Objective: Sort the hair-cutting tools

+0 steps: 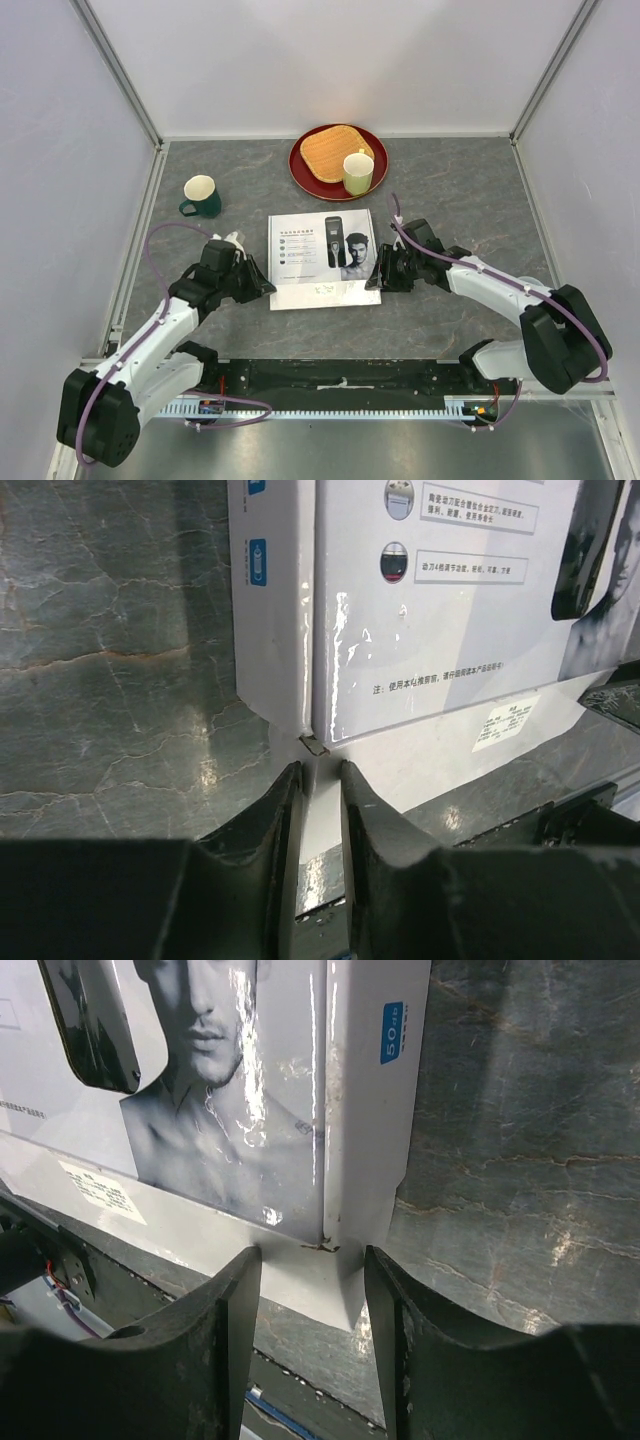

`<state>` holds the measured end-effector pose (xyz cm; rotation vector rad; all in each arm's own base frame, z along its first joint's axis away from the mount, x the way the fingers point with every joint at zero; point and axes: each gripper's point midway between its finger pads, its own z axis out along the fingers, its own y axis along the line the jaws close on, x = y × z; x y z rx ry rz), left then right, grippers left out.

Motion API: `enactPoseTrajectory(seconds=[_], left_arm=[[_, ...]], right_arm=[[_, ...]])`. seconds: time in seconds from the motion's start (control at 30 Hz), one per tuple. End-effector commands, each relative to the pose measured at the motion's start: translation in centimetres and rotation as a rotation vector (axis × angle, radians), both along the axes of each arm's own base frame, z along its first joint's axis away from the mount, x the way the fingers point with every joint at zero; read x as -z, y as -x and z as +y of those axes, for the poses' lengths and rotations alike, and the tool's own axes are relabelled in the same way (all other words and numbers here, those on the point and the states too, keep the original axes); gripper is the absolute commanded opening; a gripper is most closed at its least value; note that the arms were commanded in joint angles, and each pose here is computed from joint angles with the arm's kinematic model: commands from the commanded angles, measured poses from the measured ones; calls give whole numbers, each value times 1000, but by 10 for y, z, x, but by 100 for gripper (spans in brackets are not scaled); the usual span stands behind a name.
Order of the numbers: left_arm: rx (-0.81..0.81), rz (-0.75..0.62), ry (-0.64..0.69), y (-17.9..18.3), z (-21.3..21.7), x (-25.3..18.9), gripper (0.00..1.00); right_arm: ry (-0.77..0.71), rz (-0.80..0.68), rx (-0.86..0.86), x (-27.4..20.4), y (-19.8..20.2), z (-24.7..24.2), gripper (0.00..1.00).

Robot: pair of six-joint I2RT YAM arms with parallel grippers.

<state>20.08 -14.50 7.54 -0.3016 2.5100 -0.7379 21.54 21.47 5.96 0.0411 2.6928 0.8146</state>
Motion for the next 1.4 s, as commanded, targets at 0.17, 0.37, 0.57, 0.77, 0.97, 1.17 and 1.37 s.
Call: enactPoseTrajectory(seconds=[0.17,0.37,0.57,0.77,0.97,1.17,1.37], left_arm=[[-64,-2,-47,-2,10,15,29],[-64,-28,-52,-4,10,2,36],[-56,-45,-48,-3,8,-7,39],[-50,-64,-51,-3,8,-14,41],[-48,-59,-53,-3,7,-8,38],[-56,-40,-69,-3,8,7,28],[-69,5,-108,0,13,29,27]], right_arm=[[2,-36,13,11,-8,1,53],[-21,-59,9,-4,-9,4,59],[-40,-80,6,-18,-11,6,60],[-53,-94,2,-27,-11,7,63],[-37,-91,6,-23,-11,5,64],[-6,-75,12,-8,-9,0,60],[26,-70,32,5,-9,-6,60]])
